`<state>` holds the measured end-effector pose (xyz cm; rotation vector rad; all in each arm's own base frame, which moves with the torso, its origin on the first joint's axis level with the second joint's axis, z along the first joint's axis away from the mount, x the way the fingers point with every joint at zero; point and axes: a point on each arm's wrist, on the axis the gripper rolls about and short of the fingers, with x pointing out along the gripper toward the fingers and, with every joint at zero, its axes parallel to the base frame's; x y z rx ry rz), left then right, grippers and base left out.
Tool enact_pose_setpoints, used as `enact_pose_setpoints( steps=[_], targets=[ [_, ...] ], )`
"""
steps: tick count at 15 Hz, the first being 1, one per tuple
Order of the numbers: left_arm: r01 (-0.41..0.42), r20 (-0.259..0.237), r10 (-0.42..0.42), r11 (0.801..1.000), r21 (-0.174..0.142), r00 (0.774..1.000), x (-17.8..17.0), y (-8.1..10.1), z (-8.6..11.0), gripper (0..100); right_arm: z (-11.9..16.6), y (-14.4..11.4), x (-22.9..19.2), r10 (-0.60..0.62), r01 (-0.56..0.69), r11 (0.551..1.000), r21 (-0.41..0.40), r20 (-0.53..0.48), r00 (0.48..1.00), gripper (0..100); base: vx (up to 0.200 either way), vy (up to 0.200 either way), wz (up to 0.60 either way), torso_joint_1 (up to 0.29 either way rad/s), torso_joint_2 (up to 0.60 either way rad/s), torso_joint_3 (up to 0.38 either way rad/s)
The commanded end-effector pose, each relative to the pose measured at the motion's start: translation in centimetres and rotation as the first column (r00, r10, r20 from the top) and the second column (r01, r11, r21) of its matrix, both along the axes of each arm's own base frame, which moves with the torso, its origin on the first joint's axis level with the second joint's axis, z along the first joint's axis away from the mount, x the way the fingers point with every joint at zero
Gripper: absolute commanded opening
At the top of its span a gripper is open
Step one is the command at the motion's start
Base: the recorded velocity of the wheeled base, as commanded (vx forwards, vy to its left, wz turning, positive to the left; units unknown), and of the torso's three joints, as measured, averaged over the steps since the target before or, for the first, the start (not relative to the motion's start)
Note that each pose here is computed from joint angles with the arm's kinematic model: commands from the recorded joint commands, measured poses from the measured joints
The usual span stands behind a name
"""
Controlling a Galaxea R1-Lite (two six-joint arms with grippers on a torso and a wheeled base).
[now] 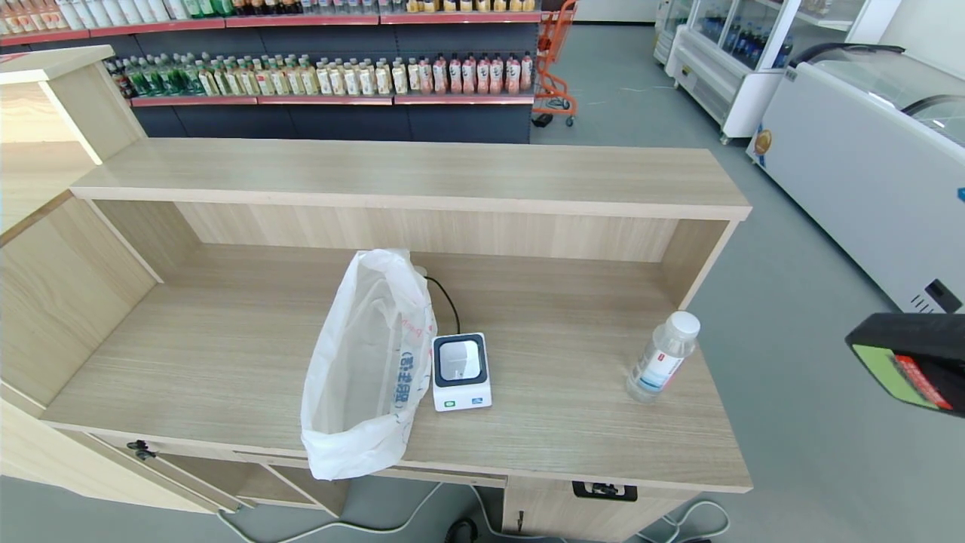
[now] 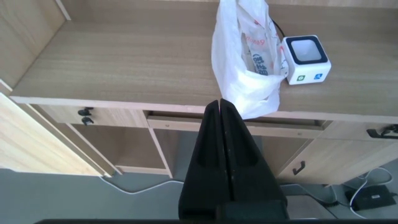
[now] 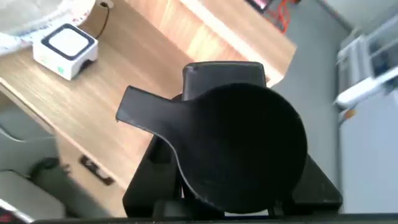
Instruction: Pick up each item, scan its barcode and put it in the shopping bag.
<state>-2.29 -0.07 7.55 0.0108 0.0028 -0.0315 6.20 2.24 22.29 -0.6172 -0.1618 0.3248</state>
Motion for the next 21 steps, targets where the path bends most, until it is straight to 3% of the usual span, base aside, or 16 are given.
enact_pose_setpoints(
  steps=[1, 2, 3, 4, 5, 6, 12, 17, 19, 21],
  targets=[
    [-0.001, 0.0, 0.001, 1.0, 0.0, 1.0, 0.0, 0.0, 0.0, 0, 0.2, 0.1, 0.9, -0.014, 0.046, 0.975, 0.219, -0.148, 0.989, 0, 0.0, 0.0, 0.0, 0.0, 0.0, 0.0],
    [0.001, 0.0, -0.001, 1.0, 0.0, 1.0, 0.0, 0.0, 0.0, 0, 0.8, 0.5, 2.4, 0.024, 0.116, 0.896, 0.428, -0.308, 0.951, 0, 0.0, 0.0, 0.0, 0.0, 0.0, 0.0],
    [-0.001, 0.0, 0.001, 1.0, 0.0, 1.0, 0.0, 0.0, 0.0, 0, 1.4, 1.0, 3.6, 0.071, 0.175, 0.824, 0.539, -0.405, 0.912, 0, 0.0, 0.0, 0.0, 0.0, 0.0, 0.0],
    [-0.001, 0.0, 0.001, 1.0, 0.0, 1.0, 0.0, 0.0, 0.0, 0, 1.9, 1.3, 4.4, 0.128, 0.212, 0.756, 0.619, -0.457, 0.88, 0, 0.0, 0.0, 0.0, 0.0, 0.0, 0.0],
    [0.001, 0.0, -0.001, 1.0, 0.0, 1.0, 0.0, 0.0, 0.0, 0, 2.9, 1.9, 5.8, 0.247, 0.247, 0.643, 0.725, -0.502, 0.829, 0, 0.0, 0.0, 0.0, 0.0, 0.0, 0.0],
    [-0.001, -0.002, 0.001, 1.0, 0.0, 1.0, 0.0, 0.0, 0.0, 0, 2.9, 2.2, 6.7, 0.282, 0.27, 0.613, 0.743, -0.525, 0.803, 0, 0.0, 0.0, 0.0, 0.0, 0.0, 0.0],
    [-0.001, 0.0, 0.001, 1.0, 0.0, 1.0, 0.0, 0.0, 0.0, 0, 1.5, 2.4, 6.8, 0.358, 0.259, 0.629, 0.733, -0.569, 0.741, 0, 0.0, 0.0, 0.0, 0.0, 0.0, 0.0],
    [0.001, -0.002, -0.001, 1.0, 0.0, 1.0, 0.0, 0.0, 0.0, 0, 2.4, 1.7, 6.3, 0.311, 0.238, 0.643, 0.728, -0.532, 0.788, 0, 0.0, 0.0, 0.0, 0.0, 0.0, 0.0],
    [0.001, 0.0, -0.001, 1.0, 0.0, 1.0, 0.0, 0.0, 0.0, 0, 2.3, 1.5, 6.0, 0.294, 0.232, 0.675, 0.7, -0.544, 0.786, 0, 0.0, 0.0, 0.0, 0.0, 0.0, 0.0],
    [0.001, 0.0, -0.001, 1.0, 0.004, 1.0, 0.0, 0.0, 0.0, 0, 2.2, 1.5, 6.0, 0.292, 0.235, 0.675, 0.699, -0.546, 0.785, 0, 0.0, 0.0, 0.0, 0.0, 0.0, 0.0]
  ],
)
